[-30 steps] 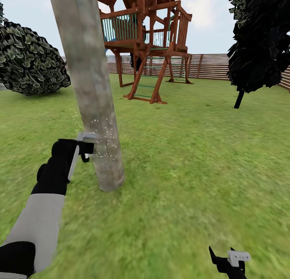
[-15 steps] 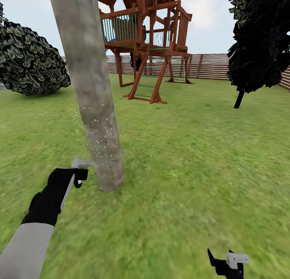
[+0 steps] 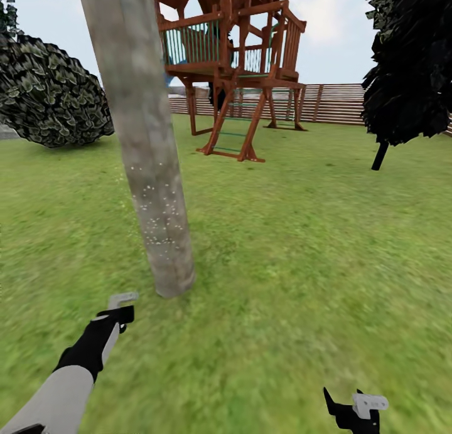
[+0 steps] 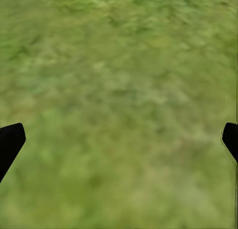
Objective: In the garden, pick up the pesticide atomizer on the floor and spray pesticide onto both trees until each tree trunk is fully covered.
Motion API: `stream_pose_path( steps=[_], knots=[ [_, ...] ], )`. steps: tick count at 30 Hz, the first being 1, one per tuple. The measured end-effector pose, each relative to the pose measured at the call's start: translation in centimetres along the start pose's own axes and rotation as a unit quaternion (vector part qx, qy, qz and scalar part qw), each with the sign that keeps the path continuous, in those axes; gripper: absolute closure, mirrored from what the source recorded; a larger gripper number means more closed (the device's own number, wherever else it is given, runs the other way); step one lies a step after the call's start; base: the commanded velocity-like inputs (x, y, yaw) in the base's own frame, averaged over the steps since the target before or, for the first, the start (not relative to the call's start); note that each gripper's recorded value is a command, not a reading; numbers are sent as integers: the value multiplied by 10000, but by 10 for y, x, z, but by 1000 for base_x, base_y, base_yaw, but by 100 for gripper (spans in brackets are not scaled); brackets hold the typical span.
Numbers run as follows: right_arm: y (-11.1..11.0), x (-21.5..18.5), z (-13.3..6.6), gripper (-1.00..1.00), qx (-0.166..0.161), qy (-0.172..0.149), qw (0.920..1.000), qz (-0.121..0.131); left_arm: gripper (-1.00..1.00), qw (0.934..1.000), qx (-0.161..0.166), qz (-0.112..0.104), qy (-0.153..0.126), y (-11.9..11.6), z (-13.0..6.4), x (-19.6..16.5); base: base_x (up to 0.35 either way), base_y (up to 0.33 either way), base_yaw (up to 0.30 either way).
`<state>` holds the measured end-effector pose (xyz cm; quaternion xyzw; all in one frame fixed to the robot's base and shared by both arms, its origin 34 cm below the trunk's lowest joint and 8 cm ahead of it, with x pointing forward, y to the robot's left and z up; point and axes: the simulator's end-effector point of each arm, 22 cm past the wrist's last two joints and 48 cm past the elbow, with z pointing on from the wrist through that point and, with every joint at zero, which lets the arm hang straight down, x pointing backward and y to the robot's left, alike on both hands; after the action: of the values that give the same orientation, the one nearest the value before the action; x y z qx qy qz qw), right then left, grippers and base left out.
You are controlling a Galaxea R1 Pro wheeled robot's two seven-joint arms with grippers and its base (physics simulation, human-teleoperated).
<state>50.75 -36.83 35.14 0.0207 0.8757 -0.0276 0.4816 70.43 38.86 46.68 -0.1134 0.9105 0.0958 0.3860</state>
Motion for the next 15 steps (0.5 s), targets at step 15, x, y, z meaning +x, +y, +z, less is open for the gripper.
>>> stream_pose_path(
  steps=[15],
  knots=[
    [0, 0, 0, -100, 3, 7, 10000, -3, 100, 9997, -213, 98, 8, -17, -4, 6, 2, -272, 33]
  ],
)
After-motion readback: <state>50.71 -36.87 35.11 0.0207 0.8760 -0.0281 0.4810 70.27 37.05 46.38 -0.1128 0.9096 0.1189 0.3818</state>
